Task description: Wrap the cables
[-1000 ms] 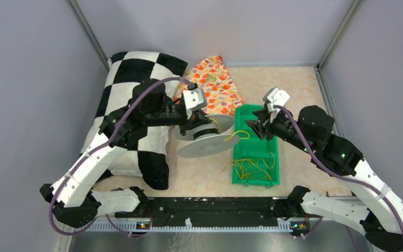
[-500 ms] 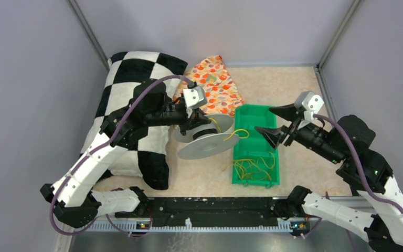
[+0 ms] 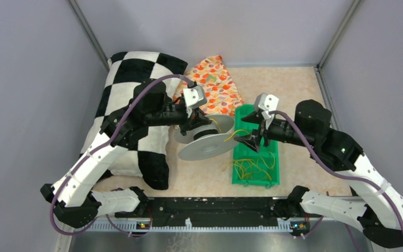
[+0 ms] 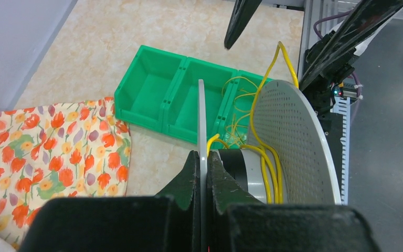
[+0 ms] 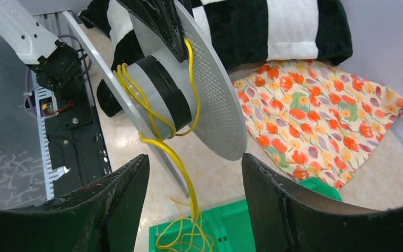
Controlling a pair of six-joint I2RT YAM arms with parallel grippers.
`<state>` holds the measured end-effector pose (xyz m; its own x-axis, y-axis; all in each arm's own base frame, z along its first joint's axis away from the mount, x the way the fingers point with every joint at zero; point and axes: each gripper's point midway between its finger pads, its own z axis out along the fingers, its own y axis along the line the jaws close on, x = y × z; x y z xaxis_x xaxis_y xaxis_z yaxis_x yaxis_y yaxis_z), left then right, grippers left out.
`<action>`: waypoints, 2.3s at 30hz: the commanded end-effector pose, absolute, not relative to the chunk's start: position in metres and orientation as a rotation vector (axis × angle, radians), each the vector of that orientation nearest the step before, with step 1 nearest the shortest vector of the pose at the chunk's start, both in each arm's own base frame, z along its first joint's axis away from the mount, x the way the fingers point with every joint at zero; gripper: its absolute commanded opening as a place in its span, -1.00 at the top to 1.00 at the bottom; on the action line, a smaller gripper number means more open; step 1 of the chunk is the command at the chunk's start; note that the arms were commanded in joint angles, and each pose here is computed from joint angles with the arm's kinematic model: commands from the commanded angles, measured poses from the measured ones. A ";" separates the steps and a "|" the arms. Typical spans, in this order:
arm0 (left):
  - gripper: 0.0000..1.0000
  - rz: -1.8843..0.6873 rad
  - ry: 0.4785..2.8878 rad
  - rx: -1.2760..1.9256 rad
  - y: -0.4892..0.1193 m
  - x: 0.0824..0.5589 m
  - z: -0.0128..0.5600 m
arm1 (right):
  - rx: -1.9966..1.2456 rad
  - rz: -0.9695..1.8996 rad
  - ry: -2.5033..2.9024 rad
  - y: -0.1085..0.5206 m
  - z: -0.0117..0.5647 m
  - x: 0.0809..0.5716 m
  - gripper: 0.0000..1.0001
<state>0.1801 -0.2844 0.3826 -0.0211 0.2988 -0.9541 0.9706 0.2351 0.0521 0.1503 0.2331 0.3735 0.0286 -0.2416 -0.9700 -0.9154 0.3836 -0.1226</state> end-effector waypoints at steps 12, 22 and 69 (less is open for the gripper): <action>1.00 -0.896 1.443 1.214 -0.287 0.178 0.404 | -1.088 0.722 1.383 0.236 0.400 0.153 0.23; 1.00 -0.905 1.438 1.207 -0.291 0.184 0.409 | -1.012 0.659 1.435 0.229 0.389 0.167 1.00; 1.00 -1.856 2.138 -0.800 -0.237 0.329 0.320 | -1.126 0.781 0.984 0.264 0.342 0.143 1.00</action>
